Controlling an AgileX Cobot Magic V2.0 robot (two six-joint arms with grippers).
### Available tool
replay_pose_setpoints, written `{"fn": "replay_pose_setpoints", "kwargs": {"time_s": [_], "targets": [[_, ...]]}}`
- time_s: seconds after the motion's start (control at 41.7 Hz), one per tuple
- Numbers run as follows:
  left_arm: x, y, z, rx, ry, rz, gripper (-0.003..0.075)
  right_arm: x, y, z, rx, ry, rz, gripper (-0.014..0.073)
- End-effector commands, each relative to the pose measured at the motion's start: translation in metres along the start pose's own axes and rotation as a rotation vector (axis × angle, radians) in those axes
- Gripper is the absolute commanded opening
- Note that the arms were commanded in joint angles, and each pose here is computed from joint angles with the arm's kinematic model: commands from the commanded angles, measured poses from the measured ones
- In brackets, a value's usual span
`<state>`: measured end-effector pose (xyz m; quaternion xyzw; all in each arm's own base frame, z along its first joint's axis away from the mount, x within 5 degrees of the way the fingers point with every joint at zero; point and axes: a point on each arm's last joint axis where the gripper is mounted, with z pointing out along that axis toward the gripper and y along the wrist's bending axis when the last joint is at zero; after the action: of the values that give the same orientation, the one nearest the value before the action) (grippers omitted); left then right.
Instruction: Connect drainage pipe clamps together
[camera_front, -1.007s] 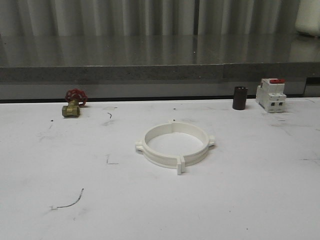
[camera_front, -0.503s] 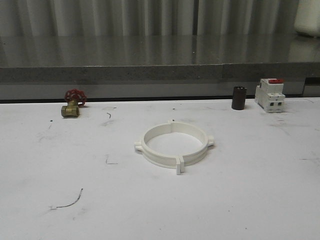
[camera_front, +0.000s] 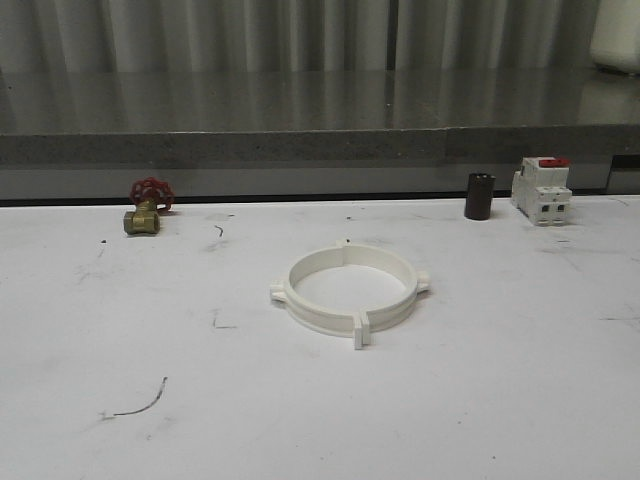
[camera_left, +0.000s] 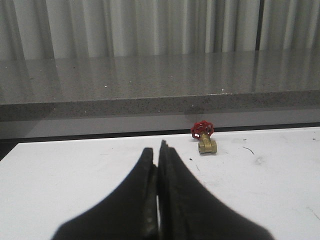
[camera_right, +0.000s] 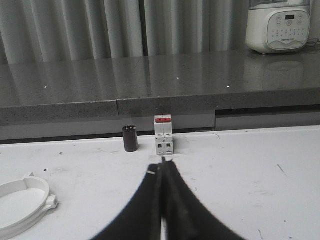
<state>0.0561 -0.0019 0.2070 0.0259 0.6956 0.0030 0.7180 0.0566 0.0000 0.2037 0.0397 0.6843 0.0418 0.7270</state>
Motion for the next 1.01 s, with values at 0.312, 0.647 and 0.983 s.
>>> {"fn": "replay_pose_setpoints", "kwargs": {"time_s": [0.312,0.647,0.983], "targets": [[0.0000,0.0002,-0.0002,-0.004,-0.068,-0.012,-0.0020,-0.0108,0.0026,-0.0021,-0.040,-0.112,0.016,-0.0116],[0.0000,0.0002,-0.0002,-0.004,-0.068,-0.012,-0.0020,-0.0111,0.0026,-0.0022,-0.039,-0.116,0.001,-0.0116],[0.0000,0.0002,-0.0002,-0.004,-0.068,-0.012,-0.0020,-0.0111,0.0026,-0.0020,-0.039,-0.115,0.000,-0.0116]]}}
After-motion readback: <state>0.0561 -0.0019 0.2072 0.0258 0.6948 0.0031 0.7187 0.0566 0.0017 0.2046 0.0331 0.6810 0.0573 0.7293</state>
